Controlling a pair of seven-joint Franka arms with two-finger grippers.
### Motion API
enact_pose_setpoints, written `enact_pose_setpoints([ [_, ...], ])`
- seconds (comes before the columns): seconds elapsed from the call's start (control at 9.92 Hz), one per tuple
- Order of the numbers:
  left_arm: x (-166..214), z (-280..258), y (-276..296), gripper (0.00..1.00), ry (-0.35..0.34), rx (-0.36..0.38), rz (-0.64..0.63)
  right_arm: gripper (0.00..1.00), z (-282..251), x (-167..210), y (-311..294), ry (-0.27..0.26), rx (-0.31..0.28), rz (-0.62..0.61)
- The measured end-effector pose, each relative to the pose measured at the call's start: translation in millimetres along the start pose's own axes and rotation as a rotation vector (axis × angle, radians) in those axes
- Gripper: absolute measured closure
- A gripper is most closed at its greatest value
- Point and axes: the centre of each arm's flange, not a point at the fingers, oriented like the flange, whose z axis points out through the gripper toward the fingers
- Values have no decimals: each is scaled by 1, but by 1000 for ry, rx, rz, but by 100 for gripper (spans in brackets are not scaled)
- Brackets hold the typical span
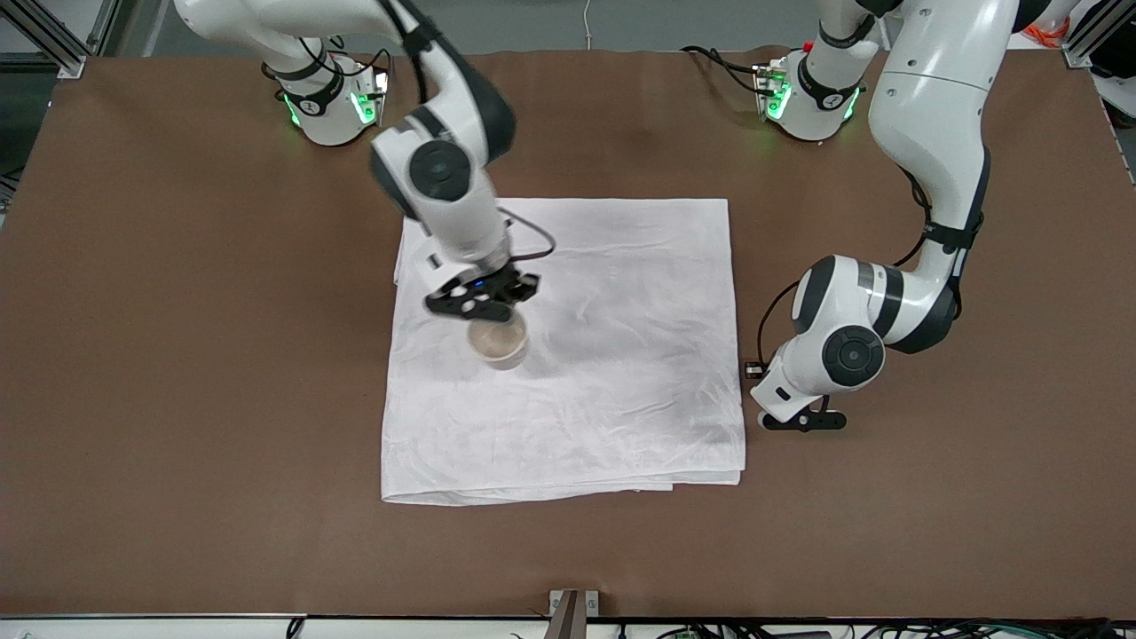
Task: Place blue cup into white mug on cloth
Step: 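Carry the mug onto the cloth with the right gripper while the left grasps the cup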
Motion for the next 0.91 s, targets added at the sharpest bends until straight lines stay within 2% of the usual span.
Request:
enact_pose_setpoints([
  [0.2,1,-35,-5,96,27,-6,15,81,53,-26,-33,-25,-20,-27],
  [0.4,3,-97,-8,96,57,-12,31,81,98,-24,-39,-38,-40,-31],
  [0.6,0,-151,-6,96,59,-12,35,55,104,-17,-37,-11,-62,-51],
  [0.91,-9,-173,32,96,79,-30,93,12,86,-13,-40,-5,-77,-51],
])
